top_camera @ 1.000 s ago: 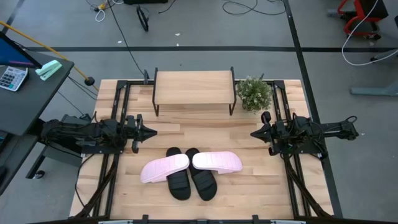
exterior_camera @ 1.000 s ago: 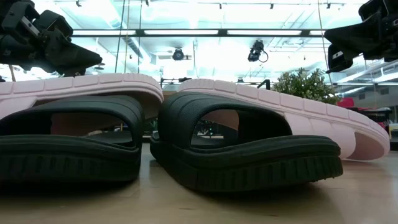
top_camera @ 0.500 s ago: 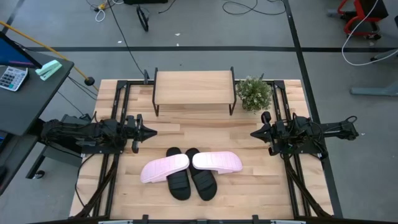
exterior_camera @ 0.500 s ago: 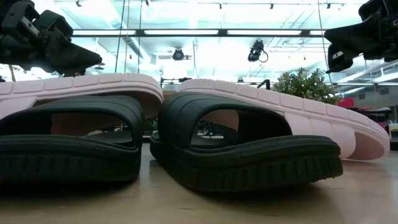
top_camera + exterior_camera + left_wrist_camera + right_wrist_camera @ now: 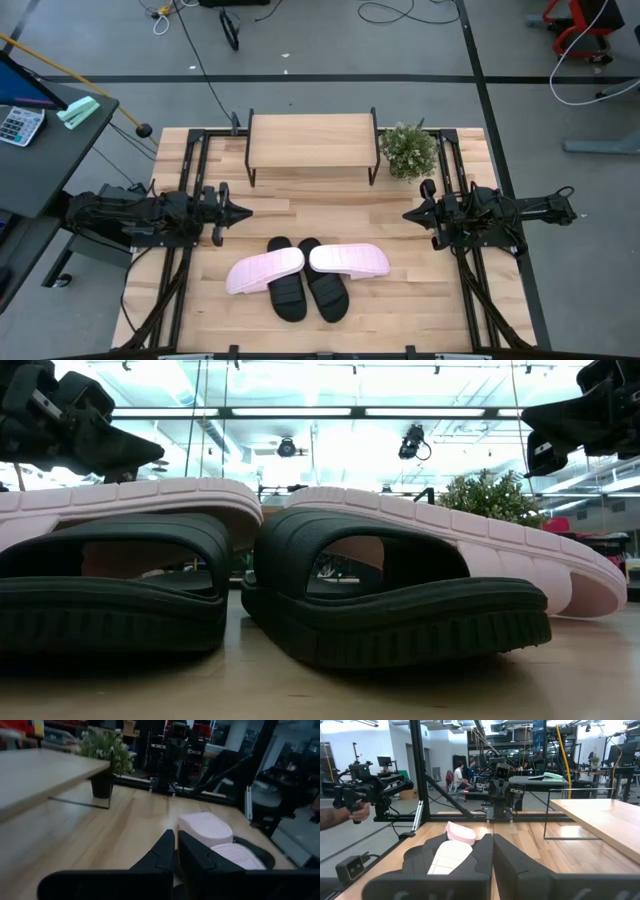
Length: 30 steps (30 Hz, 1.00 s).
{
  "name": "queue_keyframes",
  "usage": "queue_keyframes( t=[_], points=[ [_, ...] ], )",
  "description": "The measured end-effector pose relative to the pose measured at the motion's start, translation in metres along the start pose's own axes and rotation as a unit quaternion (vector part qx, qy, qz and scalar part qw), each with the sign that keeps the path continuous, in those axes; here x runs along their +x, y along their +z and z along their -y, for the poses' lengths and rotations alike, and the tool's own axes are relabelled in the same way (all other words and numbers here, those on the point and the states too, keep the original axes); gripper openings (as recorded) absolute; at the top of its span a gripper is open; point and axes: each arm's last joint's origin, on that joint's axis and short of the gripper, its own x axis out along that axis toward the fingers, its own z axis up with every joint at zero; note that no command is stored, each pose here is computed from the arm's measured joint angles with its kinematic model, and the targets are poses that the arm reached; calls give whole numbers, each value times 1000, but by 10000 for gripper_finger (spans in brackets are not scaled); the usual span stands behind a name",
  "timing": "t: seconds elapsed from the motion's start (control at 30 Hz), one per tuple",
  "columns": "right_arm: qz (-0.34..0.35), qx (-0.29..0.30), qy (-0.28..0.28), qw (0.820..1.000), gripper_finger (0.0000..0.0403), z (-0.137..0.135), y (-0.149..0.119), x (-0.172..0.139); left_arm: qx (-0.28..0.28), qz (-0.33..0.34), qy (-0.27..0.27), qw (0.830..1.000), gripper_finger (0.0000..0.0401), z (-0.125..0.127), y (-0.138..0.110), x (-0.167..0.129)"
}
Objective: Pick and place slides into the shelf
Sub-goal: Put the right pink slide on the shelf
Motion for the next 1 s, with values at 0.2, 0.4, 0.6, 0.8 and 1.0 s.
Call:
queue_keyframes(
  t=[0.2, 0.4, 0.6, 0.8, 1.0],
  points=[
    [0, -49, -1, 999, 16, 0, 0, 0, 15, 3, 0, 1000, 27, 0, 1, 0],
    [24, -79, -26, 996, 16, 1, 5, 0, 98, 26, 27, 994, 35, -1, 5, 0],
    [40, -149, -55, 987, 16, 2, 9, -1, 163, 53, 65, 983, 31, -2, 11, -1],
    [60, -148, -83, 984, 16, 5, 13, -1, 203, 134, 73, 967, 17, 0, 27, -4],
    [98, -145, -103, 979, 19, 7, 23, -3, 174, 199, 75, 962, 14, 4, 51, -11]
  ],
)
